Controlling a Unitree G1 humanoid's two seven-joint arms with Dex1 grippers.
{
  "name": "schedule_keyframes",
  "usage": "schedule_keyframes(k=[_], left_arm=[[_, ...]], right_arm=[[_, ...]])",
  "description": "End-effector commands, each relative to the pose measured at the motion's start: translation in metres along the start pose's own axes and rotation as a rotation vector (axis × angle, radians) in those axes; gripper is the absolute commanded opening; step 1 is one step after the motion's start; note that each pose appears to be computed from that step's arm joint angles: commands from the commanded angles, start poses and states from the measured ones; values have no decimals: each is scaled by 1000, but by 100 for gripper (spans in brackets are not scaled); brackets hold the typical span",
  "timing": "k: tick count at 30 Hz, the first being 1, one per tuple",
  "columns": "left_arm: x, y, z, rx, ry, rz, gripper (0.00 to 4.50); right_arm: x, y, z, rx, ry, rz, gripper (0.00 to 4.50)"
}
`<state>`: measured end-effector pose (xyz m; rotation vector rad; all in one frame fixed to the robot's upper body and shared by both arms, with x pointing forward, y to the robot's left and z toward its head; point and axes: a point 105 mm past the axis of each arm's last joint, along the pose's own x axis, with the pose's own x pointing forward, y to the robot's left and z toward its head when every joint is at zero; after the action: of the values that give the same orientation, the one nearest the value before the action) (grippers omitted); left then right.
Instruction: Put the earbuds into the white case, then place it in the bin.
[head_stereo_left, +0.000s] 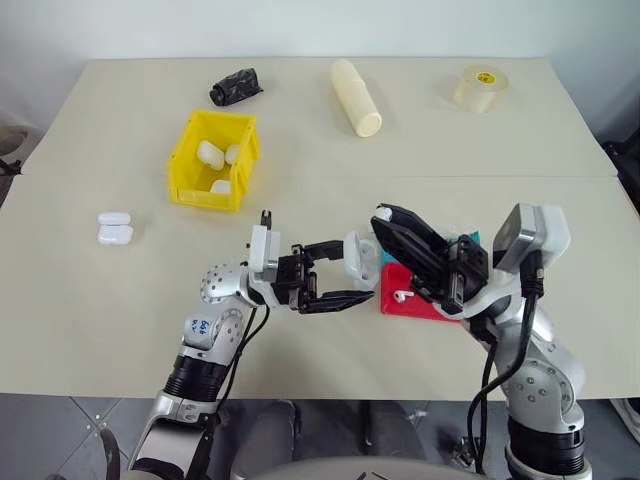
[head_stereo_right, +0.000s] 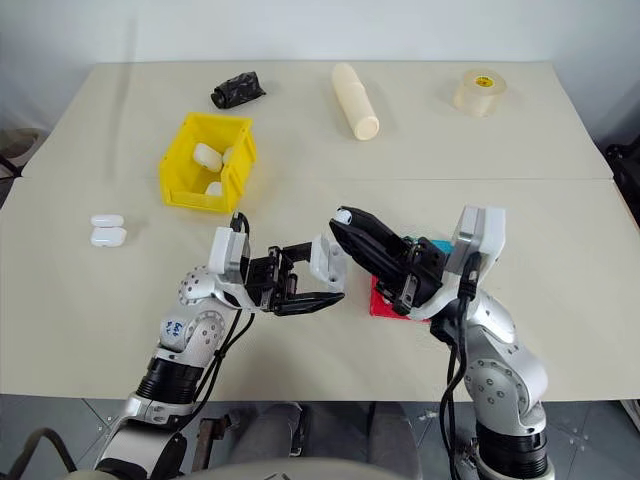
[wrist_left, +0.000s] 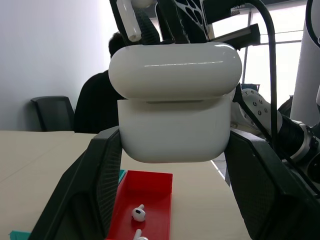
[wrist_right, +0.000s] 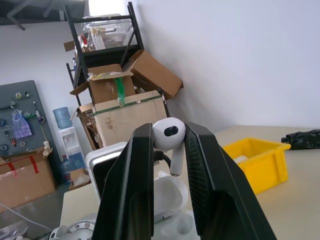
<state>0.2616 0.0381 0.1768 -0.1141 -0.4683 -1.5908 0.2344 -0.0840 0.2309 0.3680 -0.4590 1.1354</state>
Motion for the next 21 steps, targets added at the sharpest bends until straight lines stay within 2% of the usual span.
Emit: schedule_keyframes(k=[1, 16, 21], left_arm=[[8, -1, 18, 57, -44, -30, 276], [10, -3, 22, 56, -46, -38, 276], [12, -2, 23, 61, -50, -35, 276]], right_arm=[[-1, 4, -3, -1, -24, 4, 57], [-9, -1, -27, -20, 34, -3, 57], [-11, 6, -40, -2, 105, 53, 57]])
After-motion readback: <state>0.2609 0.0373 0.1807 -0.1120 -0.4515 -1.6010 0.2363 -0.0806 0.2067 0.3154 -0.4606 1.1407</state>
